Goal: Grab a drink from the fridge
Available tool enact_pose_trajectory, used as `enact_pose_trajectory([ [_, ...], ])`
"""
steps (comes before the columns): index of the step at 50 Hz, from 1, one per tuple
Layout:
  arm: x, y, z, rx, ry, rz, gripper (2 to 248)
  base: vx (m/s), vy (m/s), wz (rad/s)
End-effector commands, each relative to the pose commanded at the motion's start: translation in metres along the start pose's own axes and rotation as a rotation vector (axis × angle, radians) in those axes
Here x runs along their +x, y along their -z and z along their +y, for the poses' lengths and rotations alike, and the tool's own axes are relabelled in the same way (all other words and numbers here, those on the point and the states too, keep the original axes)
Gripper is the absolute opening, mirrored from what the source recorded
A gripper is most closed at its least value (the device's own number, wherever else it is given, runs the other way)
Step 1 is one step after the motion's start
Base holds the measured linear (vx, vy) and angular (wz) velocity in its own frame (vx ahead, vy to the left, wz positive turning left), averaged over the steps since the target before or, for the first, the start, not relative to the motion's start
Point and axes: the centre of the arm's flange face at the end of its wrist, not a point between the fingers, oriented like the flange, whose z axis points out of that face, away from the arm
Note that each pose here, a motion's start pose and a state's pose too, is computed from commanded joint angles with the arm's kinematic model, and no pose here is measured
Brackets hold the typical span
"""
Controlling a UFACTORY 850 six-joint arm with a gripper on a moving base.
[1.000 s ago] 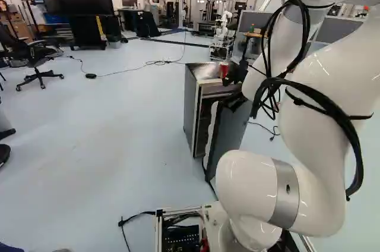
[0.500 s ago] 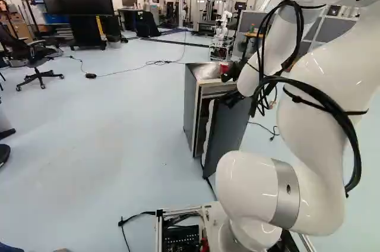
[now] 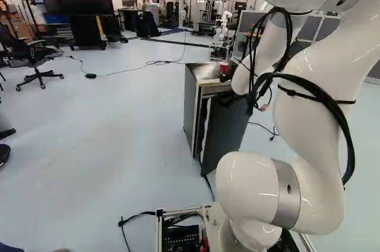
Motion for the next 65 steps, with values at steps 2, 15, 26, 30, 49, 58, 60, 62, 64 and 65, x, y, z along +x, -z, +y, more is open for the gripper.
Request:
enact_pose_trajectory([
  [2,0.001,-0.001,0.000,0.000,-0.011,-0.002,247,0.000,0.000,0.000],
  [15,0.009,-0.007,-0.001,-0.004,-0.072,-0.013,247,0.000,0.000,0.000],
  [26,0.015,-0.011,-0.002,-0.007,-0.126,-0.022,247,0.000,0.000,0.000],
  [30,0.018,-0.013,-0.002,-0.008,-0.145,-0.025,247,0.000,0.000,0.000],
  [49,0.028,-0.019,-0.004,-0.009,-0.198,-0.031,247,0.000,0.000,0.000],
  [58,0.033,-0.022,-0.005,-0.006,-0.193,-0.028,247,0.000,0.000,0.000],
  [60,0.034,-0.022,-0.005,-0.006,-0.192,-0.027,247,0.000,0.000,0.000],
  [62,0.035,-0.023,-0.005,-0.005,-0.191,-0.026,247,0.000,0.000,0.000],
  [64,0.036,-0.023,-0.006,-0.005,-0.189,-0.025,247,0.000,0.000,0.000],
  [65,0.036,-0.024,-0.006,-0.004,-0.189,-0.025,247,0.000,0.000,0.000],
])
